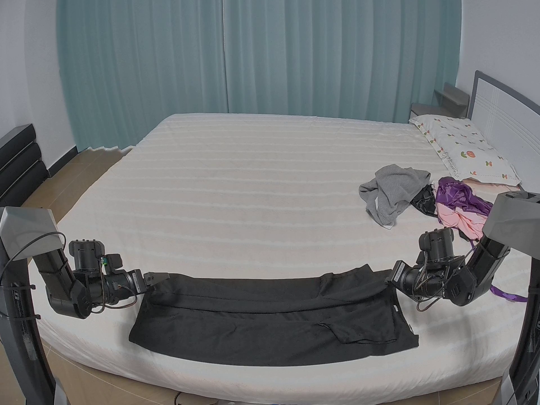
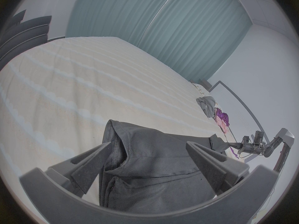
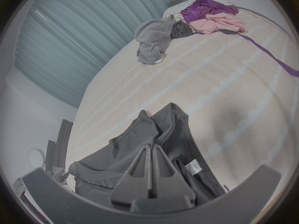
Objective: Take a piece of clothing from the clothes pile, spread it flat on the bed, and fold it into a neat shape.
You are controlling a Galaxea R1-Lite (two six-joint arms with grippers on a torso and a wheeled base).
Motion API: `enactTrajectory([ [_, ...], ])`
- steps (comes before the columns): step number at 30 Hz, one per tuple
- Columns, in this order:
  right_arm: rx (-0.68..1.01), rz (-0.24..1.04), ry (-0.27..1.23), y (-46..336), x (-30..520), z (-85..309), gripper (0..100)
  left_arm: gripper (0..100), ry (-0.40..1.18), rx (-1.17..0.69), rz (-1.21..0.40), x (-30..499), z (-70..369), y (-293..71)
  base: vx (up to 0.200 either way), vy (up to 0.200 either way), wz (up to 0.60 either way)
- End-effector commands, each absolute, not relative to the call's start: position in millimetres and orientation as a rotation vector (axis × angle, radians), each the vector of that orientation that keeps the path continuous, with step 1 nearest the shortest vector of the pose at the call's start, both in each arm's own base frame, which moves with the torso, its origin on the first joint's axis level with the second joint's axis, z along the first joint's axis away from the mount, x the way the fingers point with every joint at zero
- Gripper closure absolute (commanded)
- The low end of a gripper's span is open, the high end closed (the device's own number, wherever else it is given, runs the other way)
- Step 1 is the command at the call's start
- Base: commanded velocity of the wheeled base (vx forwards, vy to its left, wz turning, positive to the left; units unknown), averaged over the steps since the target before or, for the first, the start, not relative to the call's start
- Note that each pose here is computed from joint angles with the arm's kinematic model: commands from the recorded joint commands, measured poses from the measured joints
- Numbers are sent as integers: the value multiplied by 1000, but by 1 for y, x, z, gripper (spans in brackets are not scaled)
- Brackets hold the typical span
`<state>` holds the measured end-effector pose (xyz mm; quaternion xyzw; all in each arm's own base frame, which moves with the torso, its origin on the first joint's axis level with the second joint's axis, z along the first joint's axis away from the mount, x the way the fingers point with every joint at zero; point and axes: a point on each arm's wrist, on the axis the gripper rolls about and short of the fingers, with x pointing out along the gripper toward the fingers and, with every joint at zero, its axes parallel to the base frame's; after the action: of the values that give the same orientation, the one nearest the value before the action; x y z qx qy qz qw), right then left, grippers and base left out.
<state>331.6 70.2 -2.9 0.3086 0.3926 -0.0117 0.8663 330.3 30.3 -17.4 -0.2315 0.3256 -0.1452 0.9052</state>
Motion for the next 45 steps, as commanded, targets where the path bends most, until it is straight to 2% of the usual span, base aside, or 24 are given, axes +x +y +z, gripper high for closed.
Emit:
enactTrajectory([
  [1, 646, -23, 823, 71, 332, -4, 100, 0, 705, -480, -300, 330, -30, 29, 0, 0, 0],
  [12, 643, -24, 831, 72, 332, -6, 100, 0, 712, -468, -315, 333, -36, 28, 0, 0, 0],
  [13, 643, -24, 831, 72, 332, -6, 100, 100, 712, -468, -315, 333, -36, 28, 0, 0, 0],
  [30, 651, -20, 806, 70, 333, 1, 100, 100, 672, -458, -250, 331, -33, 34, 0, 0, 0],
  [37, 670, -8, 755, 68, 336, 15, 100, 100, 584, -615, -196, 336, 5, 39, 0, 0, 0],
  [45, 684, -14, 706, 65, 342, 18, 100, 100, 551, -671, -171, 349, 11, 42, 0, 0, 0],
])
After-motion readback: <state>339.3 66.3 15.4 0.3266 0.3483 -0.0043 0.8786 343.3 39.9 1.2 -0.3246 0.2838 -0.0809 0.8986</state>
